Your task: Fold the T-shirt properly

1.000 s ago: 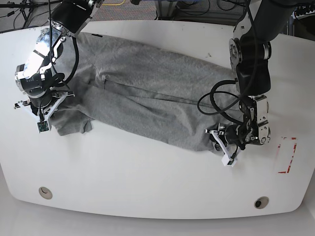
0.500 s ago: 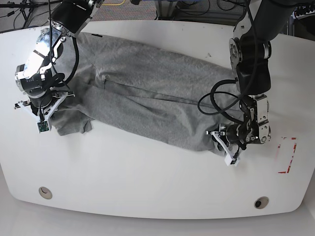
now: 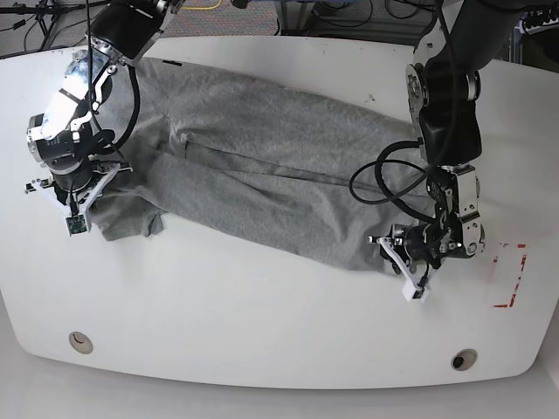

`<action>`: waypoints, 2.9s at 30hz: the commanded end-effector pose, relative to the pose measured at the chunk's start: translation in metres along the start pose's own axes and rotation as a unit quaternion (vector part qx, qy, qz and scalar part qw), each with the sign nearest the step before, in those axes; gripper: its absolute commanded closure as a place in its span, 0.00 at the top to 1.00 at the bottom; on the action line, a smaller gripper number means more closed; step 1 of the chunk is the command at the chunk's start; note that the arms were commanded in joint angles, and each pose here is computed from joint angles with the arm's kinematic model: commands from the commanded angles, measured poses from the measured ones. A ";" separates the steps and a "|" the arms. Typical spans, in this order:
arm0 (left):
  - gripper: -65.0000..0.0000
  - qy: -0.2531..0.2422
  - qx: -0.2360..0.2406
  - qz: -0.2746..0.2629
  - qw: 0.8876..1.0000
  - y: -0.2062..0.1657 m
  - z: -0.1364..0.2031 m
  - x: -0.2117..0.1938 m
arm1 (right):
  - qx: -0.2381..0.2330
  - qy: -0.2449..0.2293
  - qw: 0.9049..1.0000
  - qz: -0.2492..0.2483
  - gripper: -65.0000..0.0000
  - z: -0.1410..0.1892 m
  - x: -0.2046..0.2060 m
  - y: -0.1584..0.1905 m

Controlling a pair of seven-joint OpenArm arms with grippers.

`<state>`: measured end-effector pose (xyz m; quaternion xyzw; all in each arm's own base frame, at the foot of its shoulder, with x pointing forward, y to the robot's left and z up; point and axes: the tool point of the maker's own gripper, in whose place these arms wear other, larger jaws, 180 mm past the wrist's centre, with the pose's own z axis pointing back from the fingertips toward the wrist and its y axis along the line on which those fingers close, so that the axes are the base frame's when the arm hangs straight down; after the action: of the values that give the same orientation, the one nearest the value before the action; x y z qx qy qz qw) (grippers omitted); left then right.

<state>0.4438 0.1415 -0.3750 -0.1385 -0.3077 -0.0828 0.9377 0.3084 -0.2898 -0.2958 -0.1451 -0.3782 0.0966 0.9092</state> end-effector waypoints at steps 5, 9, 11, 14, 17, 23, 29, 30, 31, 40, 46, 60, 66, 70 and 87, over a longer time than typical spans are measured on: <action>0.00 -0.067 0.037 -0.044 0.996 0.011 0.044 0.050 | -0.025 -0.045 0.999 0.011 0.01 0.015 0.027 -0.013; 0.00 -0.084 0.051 -0.057 0.994 0.012 0.060 0.063 | -0.029 -0.050 0.998 0.014 0.01 0.016 0.031 -0.015; 0.00 -0.092 0.059 -0.063 0.992 0.014 0.068 0.068 | -0.033 -0.058 0.998 0.013 0.01 0.017 0.037 -0.018; 0.00 -0.104 0.076 -0.075 0.989 0.021 0.084 0.076 | -0.038 -0.062 0.997 0.012 0.01 0.018 0.042 -0.021; 0.00 -0.108 0.088 -0.083 0.987 0.024 0.095 0.081 | -0.040 -0.064 0.997 0.012 0.01 0.018 0.044 -0.023; 0.00 -0.117 0.110 -0.085 0.983 0.030 0.119 0.086 | -0.045 -0.052 0.997 0.018 0.01 0.020 0.040 -0.028; 0.00 -0.112 0.123 -0.091 0.982 0.034 0.132 0.081 | -0.046 -0.018 0.999 0.016 0.01 0.020 0.028 -0.029; 0.00 -0.110 0.125 -0.097 0.981 0.033 0.135 0.079 | -0.046 -0.014 0.999 0.016 0.01 0.020 0.026 -0.029; 0.00 -0.110 0.128 -0.100 0.981 0.033 0.137 0.078 | -0.047 -0.009 0.999 0.015 0.01 0.020 0.024 -0.029; 0.00 -0.089 0.148 -0.136 0.976 0.030 0.151 0.059 | -0.048 0.028 0.998 0.013 0.01 0.020 0.009 -0.030; 0.00 -0.062 0.163 -0.155 0.972 0.042 0.153 0.039 | -0.047 0.083 0.995 0.012 0.01 0.022 -0.013 -0.029; 0.00 -0.002 0.174 -0.170 0.970 0.061 0.149 -0.007 | -0.001 0.142 0.990 0.023 0.01 0.027 -0.068 -0.001; 0.00 0.017 0.170 -0.170 0.971 0.066 0.142 -0.027 | 0.032 0.144 0.989 0.018 0.01 0.028 -0.080 0.013; 0.00 0.026 0.159 -0.163 0.973 0.068 0.133 -0.039 | 0.036 0.144 0.989 0.017 0.01 0.028 -0.082 0.016; 0.00 0.072 0.145 -0.143 0.976 0.075 0.118 -0.074 | 0.059 0.179 0.982 0.009 0.01 0.029 -0.109 0.033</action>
<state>0.3284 0.2486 -0.3555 0.0408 -0.2469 -0.1808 0.9511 0.2061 -0.2800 -0.3658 -0.1003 -0.1946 0.0988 0.9707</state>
